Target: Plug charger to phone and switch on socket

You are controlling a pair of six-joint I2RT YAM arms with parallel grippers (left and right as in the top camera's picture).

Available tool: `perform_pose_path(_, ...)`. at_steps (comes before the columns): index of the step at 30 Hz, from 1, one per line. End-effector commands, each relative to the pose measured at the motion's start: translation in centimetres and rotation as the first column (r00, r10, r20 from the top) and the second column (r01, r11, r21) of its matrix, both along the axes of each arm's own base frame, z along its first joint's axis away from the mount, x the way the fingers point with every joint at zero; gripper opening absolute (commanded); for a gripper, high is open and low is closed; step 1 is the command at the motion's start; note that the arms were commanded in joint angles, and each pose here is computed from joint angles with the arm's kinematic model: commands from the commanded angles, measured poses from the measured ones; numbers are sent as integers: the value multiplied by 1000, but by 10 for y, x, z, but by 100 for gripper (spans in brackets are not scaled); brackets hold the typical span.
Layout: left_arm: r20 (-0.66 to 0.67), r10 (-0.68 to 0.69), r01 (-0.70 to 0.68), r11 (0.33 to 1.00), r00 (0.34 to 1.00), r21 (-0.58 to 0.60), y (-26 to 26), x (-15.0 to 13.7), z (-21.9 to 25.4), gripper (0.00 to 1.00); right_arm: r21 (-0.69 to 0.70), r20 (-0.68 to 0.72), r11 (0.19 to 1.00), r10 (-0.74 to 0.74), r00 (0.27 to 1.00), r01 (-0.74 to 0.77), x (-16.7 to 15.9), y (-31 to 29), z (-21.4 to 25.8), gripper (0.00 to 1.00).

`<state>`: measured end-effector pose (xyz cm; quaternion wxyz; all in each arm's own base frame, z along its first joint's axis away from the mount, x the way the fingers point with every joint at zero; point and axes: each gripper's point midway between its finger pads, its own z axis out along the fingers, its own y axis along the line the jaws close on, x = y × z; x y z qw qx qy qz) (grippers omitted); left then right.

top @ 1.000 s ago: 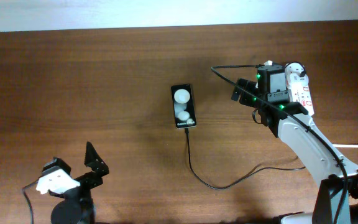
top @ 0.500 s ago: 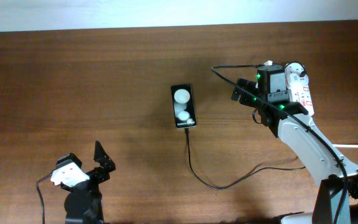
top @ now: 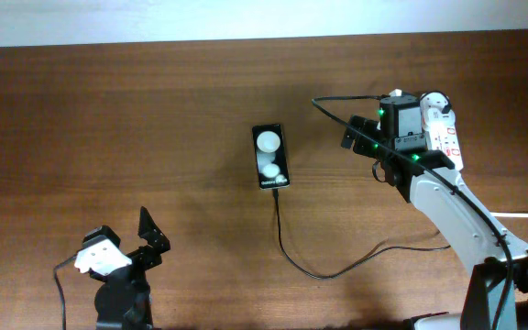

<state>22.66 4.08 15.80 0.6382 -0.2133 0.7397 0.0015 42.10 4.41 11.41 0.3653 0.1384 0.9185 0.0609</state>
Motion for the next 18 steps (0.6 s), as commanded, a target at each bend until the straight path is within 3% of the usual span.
perform_pose_path(1, 5, 9, -9, 1000, 1000, -1, 2, 0, -1, 99, 1, -3, 1000, 5, 1000, -5, 1, 0, -1, 99)
perform_pose_path(6, 13, 6, -6, 1000, 1000, -3, 1, 1, 1, 99, 1, -3, 1000, 5, 1000, -5, 1, 0, -1, 99)
perform_pose_path(11, 116, -38, 40, 999, 992, -17, -7, 6, 24, 99, 1, -3, 1000, 5, 1000, -5, 1, 0, -1, 99)
perform_pose_path(18, 87, -50, 49, 999, 995, 7, -8, 9, 9, 99, 1, -3, 1000, 5, 1000, -5, 1, 0, -1, 99)
